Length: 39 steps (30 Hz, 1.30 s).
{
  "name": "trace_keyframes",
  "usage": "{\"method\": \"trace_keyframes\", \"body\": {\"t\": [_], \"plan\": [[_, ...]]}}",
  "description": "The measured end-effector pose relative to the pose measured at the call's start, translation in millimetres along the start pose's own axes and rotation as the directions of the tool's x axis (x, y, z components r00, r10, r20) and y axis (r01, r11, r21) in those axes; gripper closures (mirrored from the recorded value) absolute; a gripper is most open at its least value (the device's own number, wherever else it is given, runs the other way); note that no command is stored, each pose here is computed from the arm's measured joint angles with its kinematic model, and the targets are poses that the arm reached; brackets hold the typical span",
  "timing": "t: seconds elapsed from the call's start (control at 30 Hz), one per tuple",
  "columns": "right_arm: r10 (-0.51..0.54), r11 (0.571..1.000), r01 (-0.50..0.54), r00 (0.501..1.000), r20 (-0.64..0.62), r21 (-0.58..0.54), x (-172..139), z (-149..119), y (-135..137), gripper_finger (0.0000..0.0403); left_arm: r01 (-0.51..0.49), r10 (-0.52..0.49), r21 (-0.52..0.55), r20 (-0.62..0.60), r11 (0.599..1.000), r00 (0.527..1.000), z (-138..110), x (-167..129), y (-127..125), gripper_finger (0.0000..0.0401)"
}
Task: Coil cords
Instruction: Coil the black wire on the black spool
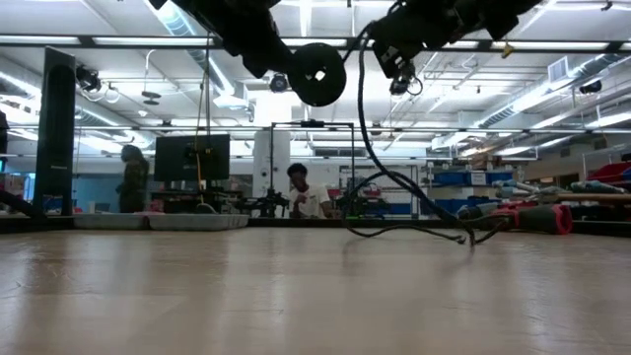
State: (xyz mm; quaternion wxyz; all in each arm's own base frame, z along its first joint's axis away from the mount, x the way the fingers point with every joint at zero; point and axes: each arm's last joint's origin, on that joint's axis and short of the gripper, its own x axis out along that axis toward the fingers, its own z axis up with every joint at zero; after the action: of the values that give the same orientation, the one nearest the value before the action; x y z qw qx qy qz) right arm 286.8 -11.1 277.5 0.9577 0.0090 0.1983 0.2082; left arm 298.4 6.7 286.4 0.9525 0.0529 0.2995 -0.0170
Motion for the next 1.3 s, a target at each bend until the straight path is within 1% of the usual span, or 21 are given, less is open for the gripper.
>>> {"method": "trace_keyframes", "body": {"t": [0.23, 0.43, 0.6, 0.77, 0.87, 1.13, 1.3], "plan": [[-0.024, 0.999, 0.024, 0.999, -0.030, -0.030, -8, 14, -8, 0.0403, 0.084, -0.084, -0.003, 0.043, 0.996, 0.996, 3, 1, -2, 0.0401], [-0.049, 0.996, 0.048, 0.999, -0.001, -0.077, -13, 22, -13, 0.0403, 0.164, -0.161, -0.031, 0.065, 0.986, 0.985, 3, 11, -4, 0.0401], [-0.100, 0.990, 0.099, 0.995, -0.005, -0.100, -15, 22, -18, 0.0403, 0.253, -0.249, -0.055, 0.069, 0.966, 0.966, 1, 24, -8, 0.0401], [-0.094, 0.989, 0.093, 0.995, -0.010, -0.112, -15, 20, -22, 0.0402, 0.331, -0.326, -0.054, 0.079, 0.942, 0.942, 0, 33, -11, 0.0401], [-0.093, 0.989, 0.087, 0.994, -0.051, -0.117, -15, 15, -23, 0.0402, 0.386, -0.381, -0.046, 0.095, 0.921, 0.920, 1, 35, -12, 0.0401], [-0.084, 0.992, 0.078, 0.995, -0.056, -0.104, -16, 15, -24, 0.0402, 0.424, -0.419, -0.037, 0.102, 0.905, 0.902, 1, 34, -14, 0.0401], [-0.108, 0.987, 0.104, 0.994, -0.027, -0.121, -15, 17, -26, 0.0402, 0.419, -0.414, -0.017, 0.117, 0.908, 0.903, 3, 34, -14, 0.0401]]}}
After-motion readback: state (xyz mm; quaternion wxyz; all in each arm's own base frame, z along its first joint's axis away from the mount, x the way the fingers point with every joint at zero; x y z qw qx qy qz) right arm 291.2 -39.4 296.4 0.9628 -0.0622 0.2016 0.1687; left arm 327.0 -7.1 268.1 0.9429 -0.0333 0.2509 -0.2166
